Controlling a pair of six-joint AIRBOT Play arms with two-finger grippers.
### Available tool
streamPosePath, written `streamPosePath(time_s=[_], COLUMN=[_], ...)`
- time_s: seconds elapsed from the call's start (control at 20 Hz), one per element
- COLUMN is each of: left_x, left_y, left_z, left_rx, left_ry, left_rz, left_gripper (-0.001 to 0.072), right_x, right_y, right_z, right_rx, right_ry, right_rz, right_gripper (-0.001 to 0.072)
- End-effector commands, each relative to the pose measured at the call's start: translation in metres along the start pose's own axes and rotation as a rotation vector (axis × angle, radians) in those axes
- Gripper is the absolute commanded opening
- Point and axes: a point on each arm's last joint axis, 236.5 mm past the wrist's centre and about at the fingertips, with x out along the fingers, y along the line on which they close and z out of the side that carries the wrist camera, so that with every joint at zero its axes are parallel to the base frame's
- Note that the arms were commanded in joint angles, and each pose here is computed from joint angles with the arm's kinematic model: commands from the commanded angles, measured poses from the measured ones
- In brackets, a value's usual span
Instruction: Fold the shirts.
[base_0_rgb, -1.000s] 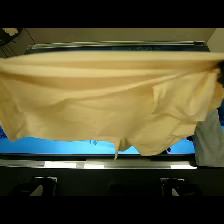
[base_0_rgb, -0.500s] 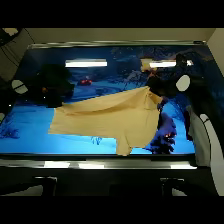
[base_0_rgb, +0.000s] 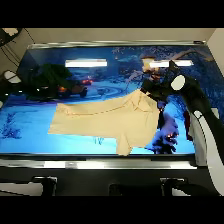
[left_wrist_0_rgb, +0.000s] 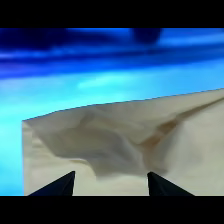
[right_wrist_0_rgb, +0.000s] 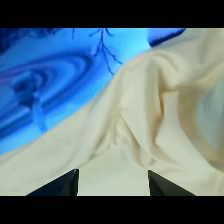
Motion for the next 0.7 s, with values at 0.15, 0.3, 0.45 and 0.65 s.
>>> streamPosePath(time_s=[0.15, 0.3, 0.45, 0.65], left_x=[-0.018, 0.009, 0.033, 0.044], left_y=[0.094, 0.102, 0.101, 0.101], left_z=[-0.104, -0.148, -0.168, -0.167], left_rx=[-0.325, -0.366, -0.356, -0.343], left_ry=[0.257, 0.34, 0.361, 0.347], left_rz=[-0.033, -0.07, -0.074, -0.069], left_gripper=[0.0499, 0.0498, 0.0458, 0.0458], right_x=[-0.041, -0.046, -0.05, -0.051], right_y=[-0.093, -0.098, -0.101, -0.102], right_z=[-0.051, -0.063, -0.071, -0.073], right_rx=[-0.263, -0.272, -0.281, -0.289], right_ry=[0.263, 0.322, 0.364, 0.375], right_rz=[-0.388, -0.405, -0.416, -0.415], right_gripper=[0.0549, 0.0539, 0.0538, 0.0538])
